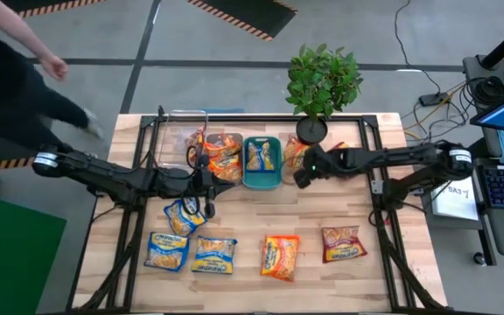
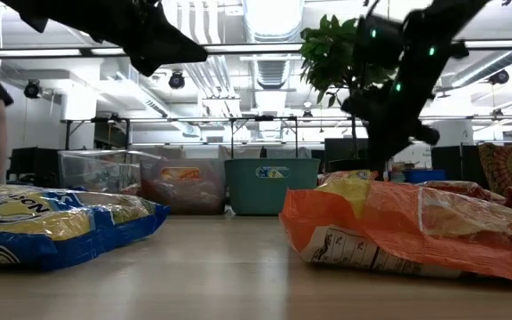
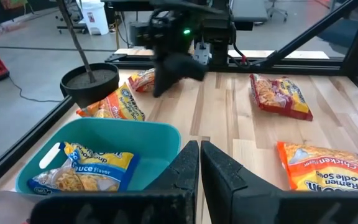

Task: Sort Maruchan noodles
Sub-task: Put the orange noodle pack into the black bin

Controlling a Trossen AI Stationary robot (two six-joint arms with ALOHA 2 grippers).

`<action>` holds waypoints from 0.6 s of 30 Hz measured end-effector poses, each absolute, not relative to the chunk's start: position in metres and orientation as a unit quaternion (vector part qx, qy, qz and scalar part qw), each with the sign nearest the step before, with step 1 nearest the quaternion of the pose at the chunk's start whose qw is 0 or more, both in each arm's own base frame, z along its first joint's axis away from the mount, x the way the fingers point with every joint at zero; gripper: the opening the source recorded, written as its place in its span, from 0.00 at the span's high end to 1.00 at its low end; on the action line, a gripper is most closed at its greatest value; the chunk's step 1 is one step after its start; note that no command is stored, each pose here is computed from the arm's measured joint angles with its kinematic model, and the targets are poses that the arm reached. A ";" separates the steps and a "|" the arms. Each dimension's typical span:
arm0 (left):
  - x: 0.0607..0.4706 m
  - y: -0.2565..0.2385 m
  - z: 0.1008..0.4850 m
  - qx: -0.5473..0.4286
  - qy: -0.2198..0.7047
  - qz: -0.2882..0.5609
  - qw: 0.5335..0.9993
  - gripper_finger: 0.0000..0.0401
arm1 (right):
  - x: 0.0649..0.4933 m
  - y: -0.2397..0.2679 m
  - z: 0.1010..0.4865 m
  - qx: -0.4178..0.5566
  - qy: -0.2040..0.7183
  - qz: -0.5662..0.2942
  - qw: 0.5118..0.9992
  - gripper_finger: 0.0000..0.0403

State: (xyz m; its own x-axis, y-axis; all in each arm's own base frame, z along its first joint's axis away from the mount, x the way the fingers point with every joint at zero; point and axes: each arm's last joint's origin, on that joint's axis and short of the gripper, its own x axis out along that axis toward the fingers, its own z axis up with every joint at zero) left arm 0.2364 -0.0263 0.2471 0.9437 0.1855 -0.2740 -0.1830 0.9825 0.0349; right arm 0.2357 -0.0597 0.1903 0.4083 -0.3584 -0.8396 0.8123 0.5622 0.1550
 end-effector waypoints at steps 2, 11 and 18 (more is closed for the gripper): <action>0.236 -0.026 0.247 0.004 0.139 0.093 0.986 1.00 | 0.232 -0.069 0.184 0.288 0.388 -0.379 0.789 0.98; 0.236 -0.026 0.243 0.004 0.146 0.095 0.985 1.00 | 0.221 -0.081 0.170 0.350 0.375 -0.381 0.769 0.94; 0.232 -0.021 0.232 0.064 0.166 0.122 0.976 1.00 | 0.215 -0.093 0.168 0.366 0.368 -0.401 0.755 0.68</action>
